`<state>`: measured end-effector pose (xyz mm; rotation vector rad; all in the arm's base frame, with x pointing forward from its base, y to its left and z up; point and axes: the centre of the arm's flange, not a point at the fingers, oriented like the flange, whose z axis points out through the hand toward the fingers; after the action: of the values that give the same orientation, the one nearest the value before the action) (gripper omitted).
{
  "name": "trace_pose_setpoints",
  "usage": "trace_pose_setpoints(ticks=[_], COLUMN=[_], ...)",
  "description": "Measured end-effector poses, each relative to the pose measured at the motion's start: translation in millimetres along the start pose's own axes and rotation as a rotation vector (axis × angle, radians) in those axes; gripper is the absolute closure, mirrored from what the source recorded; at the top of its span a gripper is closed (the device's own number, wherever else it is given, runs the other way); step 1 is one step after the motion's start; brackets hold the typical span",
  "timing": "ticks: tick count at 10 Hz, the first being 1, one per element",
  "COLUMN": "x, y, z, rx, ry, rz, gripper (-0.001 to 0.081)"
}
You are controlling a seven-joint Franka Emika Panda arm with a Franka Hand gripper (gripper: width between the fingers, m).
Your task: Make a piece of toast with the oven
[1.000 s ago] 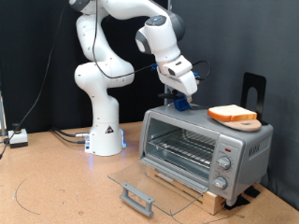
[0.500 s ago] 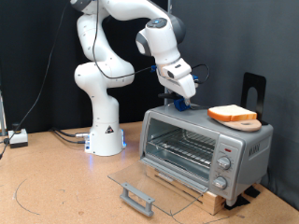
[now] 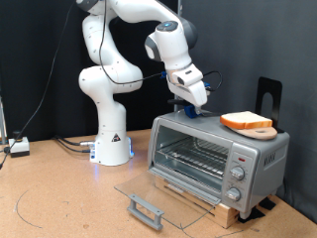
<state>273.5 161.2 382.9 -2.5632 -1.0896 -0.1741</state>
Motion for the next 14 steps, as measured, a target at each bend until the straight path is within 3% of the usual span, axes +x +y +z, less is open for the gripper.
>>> trace_pose_setpoints(ticks=[4, 5, 6, 7, 9, 10, 14], x=[0.5, 0.5, 0.5, 0.6, 0.5, 0.5, 1.9], y=[-0.9, -1.0, -0.9, -0.8, -0.3, -0.3, 0.0], z=[1.4, 1.4, 1.4, 1.5, 1.9, 1.9, -0.1], rx=[0.004, 0.005, 0.006, 0.007, 0.009, 0.010, 0.023], ry=[0.001, 0.001, 0.003, 0.003, 0.004, 0.004, 0.022], rz=[0.002, 0.004, 0.006, 0.008, 0.013, 0.014, 0.027], gripper=[0.0011, 0.0183, 0.0183, 0.0354, 0.0358, 0.0398, 0.0399])
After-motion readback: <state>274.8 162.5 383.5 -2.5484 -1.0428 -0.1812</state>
